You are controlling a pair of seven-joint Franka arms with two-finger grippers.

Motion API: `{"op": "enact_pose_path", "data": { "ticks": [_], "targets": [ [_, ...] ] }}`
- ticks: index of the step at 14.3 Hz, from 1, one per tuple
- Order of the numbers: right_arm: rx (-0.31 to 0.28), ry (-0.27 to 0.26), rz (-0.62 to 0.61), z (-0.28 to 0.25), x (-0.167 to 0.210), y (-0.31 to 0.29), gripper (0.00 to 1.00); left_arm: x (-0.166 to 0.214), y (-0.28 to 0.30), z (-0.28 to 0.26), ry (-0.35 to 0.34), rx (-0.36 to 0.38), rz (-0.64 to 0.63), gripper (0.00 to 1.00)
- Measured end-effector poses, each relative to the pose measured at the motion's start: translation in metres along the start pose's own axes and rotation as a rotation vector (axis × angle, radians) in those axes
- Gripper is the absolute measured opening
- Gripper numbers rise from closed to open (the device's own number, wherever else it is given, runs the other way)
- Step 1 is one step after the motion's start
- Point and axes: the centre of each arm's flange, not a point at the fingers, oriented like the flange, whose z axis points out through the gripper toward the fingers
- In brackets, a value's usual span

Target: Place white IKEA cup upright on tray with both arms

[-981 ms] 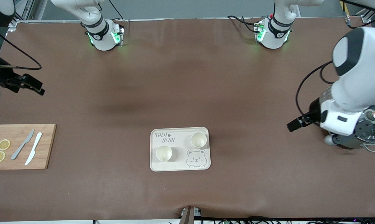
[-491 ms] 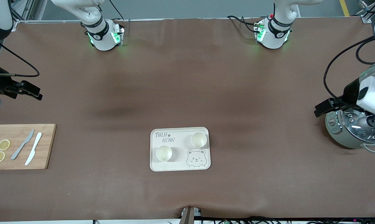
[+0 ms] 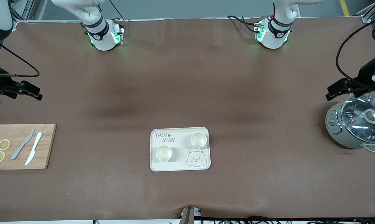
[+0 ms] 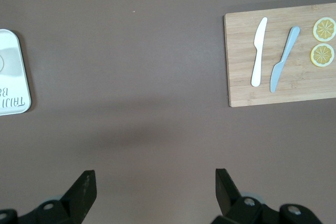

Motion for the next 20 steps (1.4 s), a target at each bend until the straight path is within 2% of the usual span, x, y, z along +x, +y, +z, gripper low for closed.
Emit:
{"op": "enact_pose_path", "data": {
  "ticks": [8,13,20],
  "targets": [
    [0.000,0.008,-0.001,-0.003,0.002,0.000,1.00,-0.026,-0.005,-0.019,-0.012,0.002,0.014,1.00],
    [0.000,0.010,0.003,-0.004,0.002,0.001,1.00,-0.022,-0.005,-0.034,0.026,-0.004,0.015,1.00],
    [-0.002,-0.002,0.003,0.003,0.005,0.002,1.00,-0.017,-0.004,-0.033,0.028,-0.004,0.014,1.00]
  ]
}}
